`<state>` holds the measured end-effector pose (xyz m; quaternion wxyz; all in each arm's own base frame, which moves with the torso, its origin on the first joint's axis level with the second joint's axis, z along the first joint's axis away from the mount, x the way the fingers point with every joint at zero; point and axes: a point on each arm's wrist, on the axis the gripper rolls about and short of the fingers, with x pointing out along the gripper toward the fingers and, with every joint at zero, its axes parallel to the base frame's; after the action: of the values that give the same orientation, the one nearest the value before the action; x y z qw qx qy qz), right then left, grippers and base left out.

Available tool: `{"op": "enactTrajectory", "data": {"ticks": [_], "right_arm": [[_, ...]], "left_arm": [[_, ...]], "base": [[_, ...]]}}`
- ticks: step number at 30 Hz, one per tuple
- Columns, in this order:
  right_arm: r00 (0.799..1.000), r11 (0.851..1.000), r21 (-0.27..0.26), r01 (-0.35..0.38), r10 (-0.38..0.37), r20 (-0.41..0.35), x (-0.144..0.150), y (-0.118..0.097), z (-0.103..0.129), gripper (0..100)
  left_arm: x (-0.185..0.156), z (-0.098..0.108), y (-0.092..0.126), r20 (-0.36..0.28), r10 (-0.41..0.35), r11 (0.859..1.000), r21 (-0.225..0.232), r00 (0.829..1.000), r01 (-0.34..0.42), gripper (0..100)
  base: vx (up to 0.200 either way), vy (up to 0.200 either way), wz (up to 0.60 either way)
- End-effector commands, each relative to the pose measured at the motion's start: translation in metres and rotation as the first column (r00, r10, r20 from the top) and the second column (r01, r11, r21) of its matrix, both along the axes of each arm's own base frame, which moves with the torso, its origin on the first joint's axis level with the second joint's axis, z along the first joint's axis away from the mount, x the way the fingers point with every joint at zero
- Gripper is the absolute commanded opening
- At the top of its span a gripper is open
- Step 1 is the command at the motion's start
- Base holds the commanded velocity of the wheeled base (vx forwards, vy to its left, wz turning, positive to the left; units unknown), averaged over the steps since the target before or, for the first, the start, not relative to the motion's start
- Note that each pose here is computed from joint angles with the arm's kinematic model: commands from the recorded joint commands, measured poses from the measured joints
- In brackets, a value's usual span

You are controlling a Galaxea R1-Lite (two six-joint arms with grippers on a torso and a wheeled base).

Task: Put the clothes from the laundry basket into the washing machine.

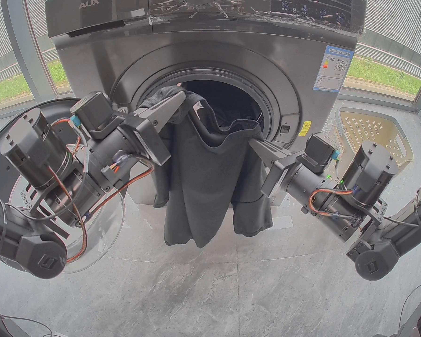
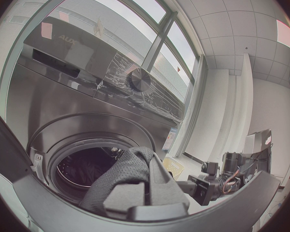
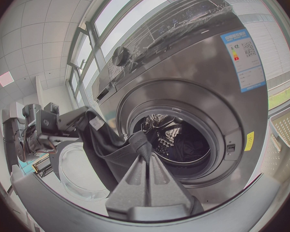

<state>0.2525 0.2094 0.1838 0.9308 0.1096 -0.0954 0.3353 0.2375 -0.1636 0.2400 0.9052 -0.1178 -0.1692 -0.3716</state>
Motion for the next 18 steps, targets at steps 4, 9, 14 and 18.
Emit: {"op": "enactTrajectory", "data": {"ticks": [4,9,14,18], "right_arm": [[0.995,0.996,-0.082,-0.035,0.026,-0.1,-0.009,0.006,-0.032,100],[0.972,0.976,-0.201,-0.079,0.031,-0.232,-0.026,-0.004,-0.076,100],[0.969,0.973,-0.21,-0.092,0.039,-0.244,-0.02,-0.003,-0.083,100],[0.971,0.974,-0.21,-0.083,0.032,-0.237,-0.005,0.006,-0.088,100]], "left_arm": [[0.009,0.014,-0.006,0.036,0.015,0.999,-0.041,0.999,-0.014,0],[0.01,0.019,-0.008,0.041,0.014,0.999,-0.044,0.999,-0.013,0],[0.007,0.02,-0.012,0.044,-0.002,0.999,-0.043,0.999,0.003,0],[0.002,0.022,-0.015,0.052,-0.024,0.999,-0.046,0.998,0.026,0]], "base": [[0.0,0.0,0.0],[0.0,0.0,0.0],[0.0,0.0,0.0],[0.0,0.0,0.0]]}}
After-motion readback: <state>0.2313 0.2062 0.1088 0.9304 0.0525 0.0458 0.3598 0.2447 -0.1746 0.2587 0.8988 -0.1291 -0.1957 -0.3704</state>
